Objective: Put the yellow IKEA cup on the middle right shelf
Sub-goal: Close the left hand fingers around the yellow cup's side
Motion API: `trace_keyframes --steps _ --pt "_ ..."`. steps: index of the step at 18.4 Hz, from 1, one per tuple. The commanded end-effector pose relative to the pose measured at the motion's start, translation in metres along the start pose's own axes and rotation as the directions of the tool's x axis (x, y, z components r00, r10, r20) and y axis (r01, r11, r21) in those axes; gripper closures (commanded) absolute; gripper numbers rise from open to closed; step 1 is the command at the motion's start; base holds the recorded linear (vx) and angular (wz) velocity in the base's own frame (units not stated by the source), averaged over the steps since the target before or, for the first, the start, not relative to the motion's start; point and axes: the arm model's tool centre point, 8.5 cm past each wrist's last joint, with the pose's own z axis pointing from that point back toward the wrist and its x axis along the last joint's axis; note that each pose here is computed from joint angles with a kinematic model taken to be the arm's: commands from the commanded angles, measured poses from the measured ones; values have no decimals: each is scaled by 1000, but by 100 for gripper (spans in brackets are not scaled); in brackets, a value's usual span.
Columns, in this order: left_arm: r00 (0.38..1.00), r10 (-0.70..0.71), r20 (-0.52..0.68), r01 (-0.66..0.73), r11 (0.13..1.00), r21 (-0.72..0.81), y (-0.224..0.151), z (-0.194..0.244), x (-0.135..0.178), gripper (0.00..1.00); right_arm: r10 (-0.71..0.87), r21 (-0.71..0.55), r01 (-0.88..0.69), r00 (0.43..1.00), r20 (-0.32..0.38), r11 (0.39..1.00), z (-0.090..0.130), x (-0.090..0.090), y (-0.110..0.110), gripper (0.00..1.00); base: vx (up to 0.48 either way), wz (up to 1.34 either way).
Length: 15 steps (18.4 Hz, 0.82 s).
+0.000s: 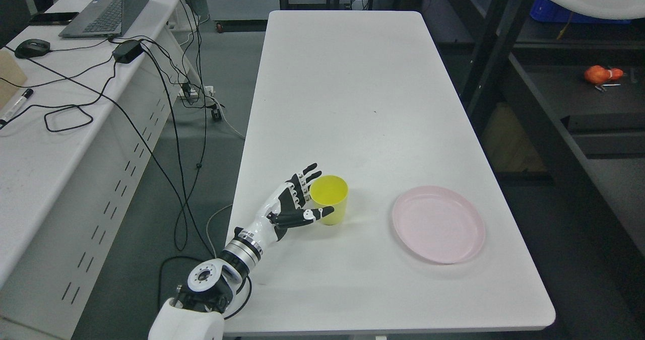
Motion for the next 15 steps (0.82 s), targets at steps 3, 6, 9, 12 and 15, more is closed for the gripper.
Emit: trace_keyframes --steps 3,6,9,12,15 --pt "999 -23 -26 23 1000 9 12 -5 11 5 -4 -12 3 1000 -15 1000 -1 -9 -10 1 0 0" --pt "994 -86 -67 84 996 -42 4 -11 13 5 -4 -12 3 1000 -15 1000 -1 -9 -10 1 0 0" --pt "982 -148 -121 138 986 -90 -1 -11 4 5 -4 -12 3 1000 -15 1000 -1 -9 -10 1 0 0" --pt "970 -187 -158 173 980 -96 0 -12 -5 5 -4 -12 3 1000 -15 1000 -1 -9 -10 1 0 0" --pt "964 -193 -182 181 980 -80 10 -18 -5 5 -4 -12 3 1000 -15 1000 -1 -9 -10 1 0 0"
